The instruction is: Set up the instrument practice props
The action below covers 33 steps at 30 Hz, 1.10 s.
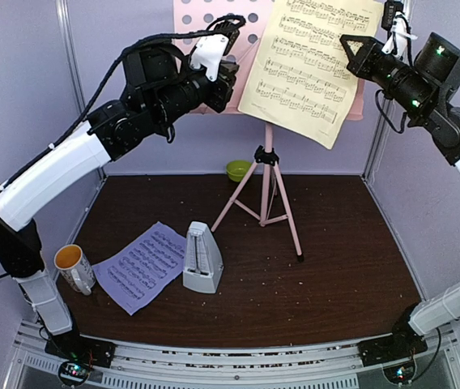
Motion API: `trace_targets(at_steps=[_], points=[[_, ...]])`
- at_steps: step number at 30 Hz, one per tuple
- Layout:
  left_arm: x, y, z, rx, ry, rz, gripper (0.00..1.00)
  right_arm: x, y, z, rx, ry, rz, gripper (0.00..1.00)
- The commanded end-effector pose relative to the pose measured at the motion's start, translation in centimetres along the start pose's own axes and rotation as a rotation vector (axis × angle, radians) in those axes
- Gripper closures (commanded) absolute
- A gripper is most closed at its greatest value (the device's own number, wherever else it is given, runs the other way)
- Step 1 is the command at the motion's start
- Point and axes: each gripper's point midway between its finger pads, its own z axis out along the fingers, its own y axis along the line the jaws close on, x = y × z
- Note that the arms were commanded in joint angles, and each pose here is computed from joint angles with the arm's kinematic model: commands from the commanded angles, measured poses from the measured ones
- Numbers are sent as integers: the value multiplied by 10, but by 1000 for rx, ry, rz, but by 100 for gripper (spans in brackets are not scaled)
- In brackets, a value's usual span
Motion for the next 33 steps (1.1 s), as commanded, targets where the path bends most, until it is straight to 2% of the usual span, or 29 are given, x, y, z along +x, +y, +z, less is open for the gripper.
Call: trace_targets(at_steps=[1,9,14,19,25,33], points=[[-42,20,-25,-9,-149,-5,100,-7,-10,3,53,-13,-30,100],[-51,14,-30,35,-224,9,100,-8,-3,7,11,-28,-52,100],[-45,35,-22,-52,-205,-73,100,-23,-3,-1,8,-67,-49,100],[-47,49,-21,-126,-240,-134,100,-36,-13,-13,63,-107,-41,100],[-55,37,-17,-70,-309,-139,100,-37,-8,-12,34,-117,-33,100],[-55,18,-10,6,-336,-93,100,-35,14,3,-62,-127,-48,100]])
